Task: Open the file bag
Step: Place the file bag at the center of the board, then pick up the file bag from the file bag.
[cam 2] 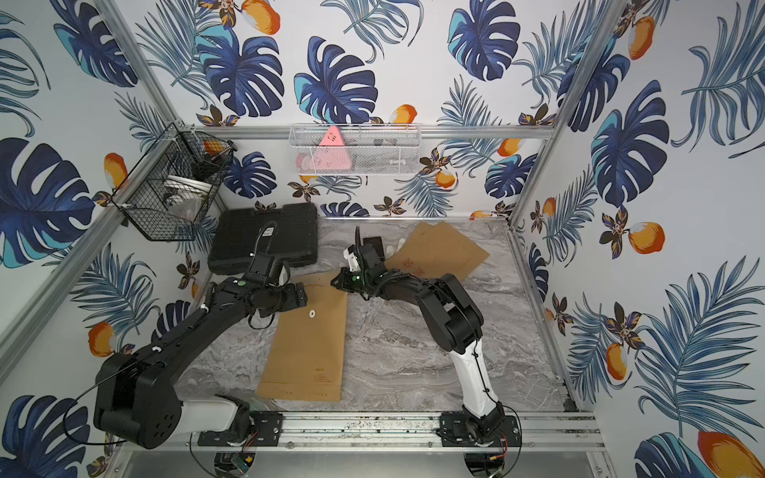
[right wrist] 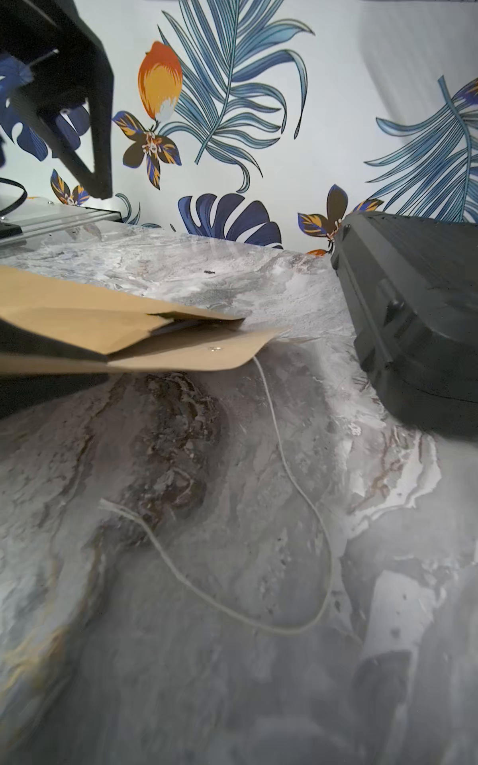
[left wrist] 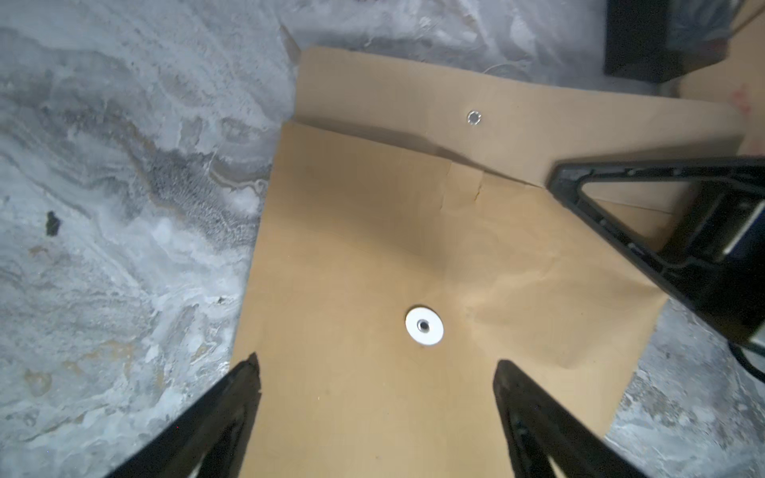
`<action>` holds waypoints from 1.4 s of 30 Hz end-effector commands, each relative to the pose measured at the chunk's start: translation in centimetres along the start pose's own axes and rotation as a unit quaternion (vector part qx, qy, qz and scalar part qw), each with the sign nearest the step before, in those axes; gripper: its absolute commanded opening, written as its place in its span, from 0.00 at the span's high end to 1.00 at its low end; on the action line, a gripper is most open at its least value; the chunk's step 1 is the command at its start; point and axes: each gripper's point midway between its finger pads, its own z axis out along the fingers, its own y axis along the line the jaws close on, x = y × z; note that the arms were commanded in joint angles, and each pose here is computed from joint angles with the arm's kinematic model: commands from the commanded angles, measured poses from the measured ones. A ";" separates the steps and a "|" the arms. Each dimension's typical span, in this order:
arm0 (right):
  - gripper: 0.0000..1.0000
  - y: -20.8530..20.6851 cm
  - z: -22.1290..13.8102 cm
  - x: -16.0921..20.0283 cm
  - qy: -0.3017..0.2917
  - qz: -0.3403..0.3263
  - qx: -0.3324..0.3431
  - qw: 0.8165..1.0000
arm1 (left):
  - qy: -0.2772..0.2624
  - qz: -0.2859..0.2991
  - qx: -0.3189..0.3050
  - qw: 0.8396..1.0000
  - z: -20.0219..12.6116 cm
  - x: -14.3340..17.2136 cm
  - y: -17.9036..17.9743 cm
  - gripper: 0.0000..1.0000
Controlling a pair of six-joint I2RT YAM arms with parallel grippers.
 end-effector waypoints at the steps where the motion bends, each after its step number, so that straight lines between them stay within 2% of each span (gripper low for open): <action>1: 1.00 -0.2 1.5 -1.0 -0.017 -0.009 -0.004 1.000 | -0.016 -0.044 -0.010 0.999 1.0 0.0 0.8 0.07; 11: 0.99 -2.0 5.1 -0.7 0.015 -0.022 -0.001 1.000 | 0.006 -0.047 -0.027 0.999 3.4 1.3 1.5 0.07; 12: 0.91 -2.1 5.3 -0.7 0.018 -0.023 0.001 1.000 | 0.007 -0.046 -0.027 0.999 3.5 1.3 1.6 0.07; 14: 0.66 -2.2 5.3 -0.8 0.018 -0.025 0.002 1.000 | 0.004 -0.045 -0.027 0.999 3.5 1.2 1.6 0.06; 17: 0.39 -2.0 4.3 -1.6 0.008 -0.030 0.011 0.999 | -0.015 -0.044 -0.039 0.998 2.6 0.6 2.0 0.05; 19: 0.25 -1.7 2.9 -2.2 -0.004 -0.031 0.015 0.999 | -0.041 -0.048 -0.052 0.997 1.4 -0.1 2.5 0.04; 22: 0.09 -1.8 -0.3 -3.4 -0.034 -0.028 0.034 0.998 | -0.073 -0.040 -0.046 0.995 -0.2 -0.7 2.5 0.03; 23: 0.07 -2.0 -1.3 -3.7 -0.043 -0.027 0.042 0.998 | -0.078 -0.036 -0.037 0.996 -0.5 -0.7 2.2 0.03; 26: 0.05 -2.6 -4.8 -3.9 -0.068 -0.025 0.073 0.995 | -0.083 -0.010 -0.005 0.996 -0.8 -0.3 0.4 0.02; 32: 0.05 -4.0 -12.4 -3.4 -0.113 -0.031 0.152 0.981 | -0.071 0.080 0.079 0.991 0.3 1.7 -6.9 0.03; 37: 0.08 -7.4 -18.6 -2.2 -0.138 0.014 0.195 0.971 | -0.069 0.140 0.168 0.973 1.4 2.7 -14.2 0.05; 42: 0.12 -11.4 -24.7 -1.4 -0.176 0.091 0.212 0.957 | -0.060 0.202 0.195 0.958 2.9 2.4 -20.3 0.14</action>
